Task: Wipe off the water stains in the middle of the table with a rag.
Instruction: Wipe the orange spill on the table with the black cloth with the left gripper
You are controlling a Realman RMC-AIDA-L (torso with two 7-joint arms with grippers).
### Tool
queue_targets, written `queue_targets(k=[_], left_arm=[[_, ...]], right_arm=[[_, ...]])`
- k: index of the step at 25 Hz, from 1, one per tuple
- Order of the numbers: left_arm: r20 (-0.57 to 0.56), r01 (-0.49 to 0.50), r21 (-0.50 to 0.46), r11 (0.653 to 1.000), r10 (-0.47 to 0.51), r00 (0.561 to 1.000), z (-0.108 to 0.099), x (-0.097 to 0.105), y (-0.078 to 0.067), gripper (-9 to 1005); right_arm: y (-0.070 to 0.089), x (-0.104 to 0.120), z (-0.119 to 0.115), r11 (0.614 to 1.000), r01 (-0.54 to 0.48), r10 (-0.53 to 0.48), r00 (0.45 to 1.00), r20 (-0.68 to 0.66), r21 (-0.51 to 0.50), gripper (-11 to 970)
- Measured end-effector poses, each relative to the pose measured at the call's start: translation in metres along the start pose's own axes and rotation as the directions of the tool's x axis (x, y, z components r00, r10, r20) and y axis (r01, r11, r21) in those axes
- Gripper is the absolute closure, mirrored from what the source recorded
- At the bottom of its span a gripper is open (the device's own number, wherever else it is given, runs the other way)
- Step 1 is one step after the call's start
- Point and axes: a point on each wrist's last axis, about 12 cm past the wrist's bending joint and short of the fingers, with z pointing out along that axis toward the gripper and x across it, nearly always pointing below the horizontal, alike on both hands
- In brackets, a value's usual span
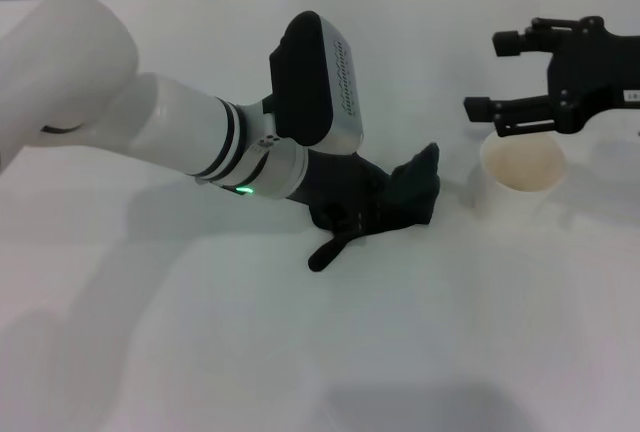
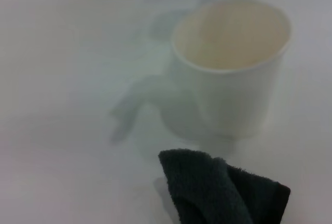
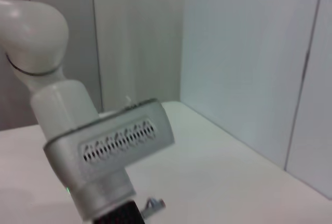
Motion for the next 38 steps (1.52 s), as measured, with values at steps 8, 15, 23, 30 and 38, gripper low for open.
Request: queue_targets(k=[8, 15, 23, 30, 38], left_arm=[[-0.008, -0.005, -0.006, 1.000, 0.005, 1.000, -0.001, 0.001, 0.002, 914], [-0.023, -0.002, -0.017, 1.000, 0.001, 1.000, -0.004, 0.003, 0.006, 915], [-0.051, -0.018, -0.081, 0.997, 0.014, 0.999, -0.012, 0.008, 0.019, 915], [-0.047, -0.046, -0.116, 0.992, 0.040, 0.998, -0.013, 0.002, 0.025, 915], [-0.052, -0.086, -0.133, 0.987, 0.079, 0.995, -0.008, -0.005, 0.025, 915]], right_arm=[[-0.005, 0.011, -0.010, 0.999, -0.040, 0.041, 0.999, -0.034, 0.019, 106], [-0.004, 0.011, -0.010, 0.999, -0.042, 0.043, 0.999, -0.031, 0.018, 106], [-0.003, 0.011, -0.011, 0.999, -0.040, 0.040, 0.999, -0.033, 0.011, 106], [-0.003, 0.011, -0.010, 0.999, -0.043, 0.043, 0.999, -0.032, 0.006, 106], [-0.001, 0.011, -0.009, 0.999, -0.044, 0.044, 0.999, -0.029, 0.003, 106]])
